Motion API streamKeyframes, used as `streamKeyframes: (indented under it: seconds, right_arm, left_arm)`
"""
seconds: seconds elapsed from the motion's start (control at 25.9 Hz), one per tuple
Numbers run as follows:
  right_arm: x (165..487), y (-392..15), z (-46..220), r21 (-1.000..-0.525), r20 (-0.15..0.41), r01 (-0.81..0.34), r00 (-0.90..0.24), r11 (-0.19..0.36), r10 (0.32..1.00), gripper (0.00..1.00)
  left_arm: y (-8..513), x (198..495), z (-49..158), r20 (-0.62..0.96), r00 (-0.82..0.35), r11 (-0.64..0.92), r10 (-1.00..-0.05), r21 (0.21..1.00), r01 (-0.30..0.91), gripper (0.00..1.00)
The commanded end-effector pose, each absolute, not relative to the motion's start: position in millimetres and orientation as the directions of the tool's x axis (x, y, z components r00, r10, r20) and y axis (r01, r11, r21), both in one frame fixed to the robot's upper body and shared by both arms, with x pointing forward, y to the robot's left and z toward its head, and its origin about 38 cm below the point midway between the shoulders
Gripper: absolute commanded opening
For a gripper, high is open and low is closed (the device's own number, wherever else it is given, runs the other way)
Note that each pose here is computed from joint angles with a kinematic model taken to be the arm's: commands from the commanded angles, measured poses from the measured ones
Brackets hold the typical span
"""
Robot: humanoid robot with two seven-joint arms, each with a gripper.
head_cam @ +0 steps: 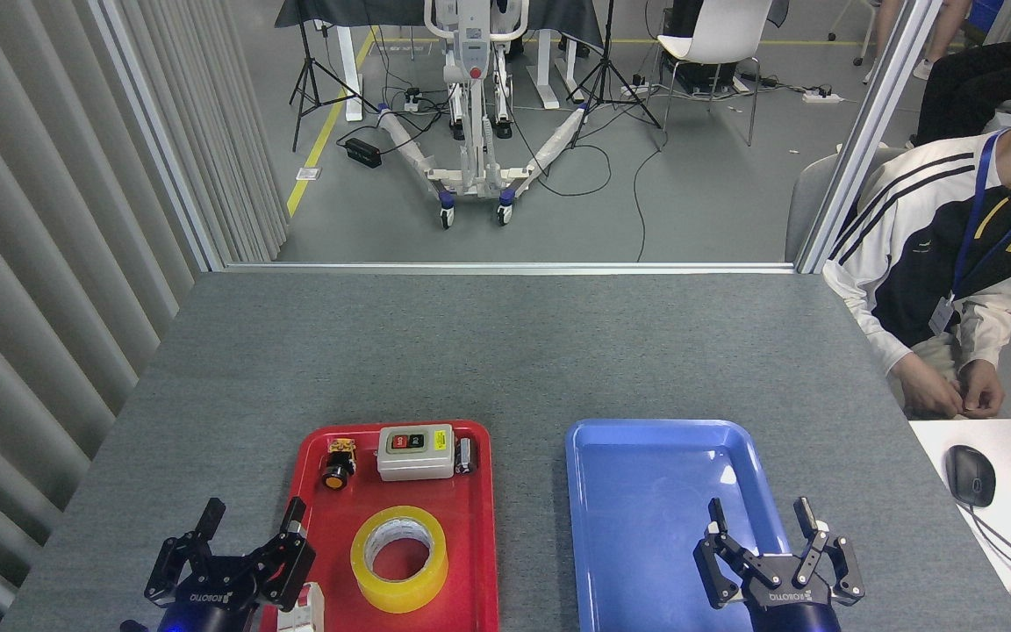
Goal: Place and move tape with both arms
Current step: 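Move the left gripper toward the yellow tape roll in the red tray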
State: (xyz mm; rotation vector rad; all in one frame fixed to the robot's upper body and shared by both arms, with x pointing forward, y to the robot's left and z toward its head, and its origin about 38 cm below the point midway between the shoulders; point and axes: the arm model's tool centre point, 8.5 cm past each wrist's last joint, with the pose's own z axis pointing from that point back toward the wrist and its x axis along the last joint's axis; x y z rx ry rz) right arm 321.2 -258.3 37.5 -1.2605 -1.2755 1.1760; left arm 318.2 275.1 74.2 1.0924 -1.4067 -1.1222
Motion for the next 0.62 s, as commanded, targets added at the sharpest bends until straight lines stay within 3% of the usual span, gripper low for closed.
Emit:
streamKeyframes:
  seconds: [0.0, 0.39, 0.58]
  right_arm:
    - [321.2, -257.1, 37.3, -0.997, 0.003, 0.079, -0.013, 0.004, 1.000, 1.00]
    - [319.7, -258.1, 36.3, -0.997, 0.010, 0.075, -0.009, 0.011, 1.000, 1.00]
    - [322.0, -260.6, 39.3, -0.995, 0.049, 0.084, 0.031, 0.046, 0.998, 1.00]
  left_arm:
    - [278.5, 318.3, 75.3, 0.166, -0.096, 0.173, -0.982, 0.983, -0.069, 1.00]
    - [277.5, 318.5, 84.5, 0.268, -0.166, 0.286, -0.949, 0.954, -0.092, 1.00]
    - [280.9, 321.6, 86.0, 0.272, -0.148, 0.287, -0.951, 0.953, -0.093, 1.00]
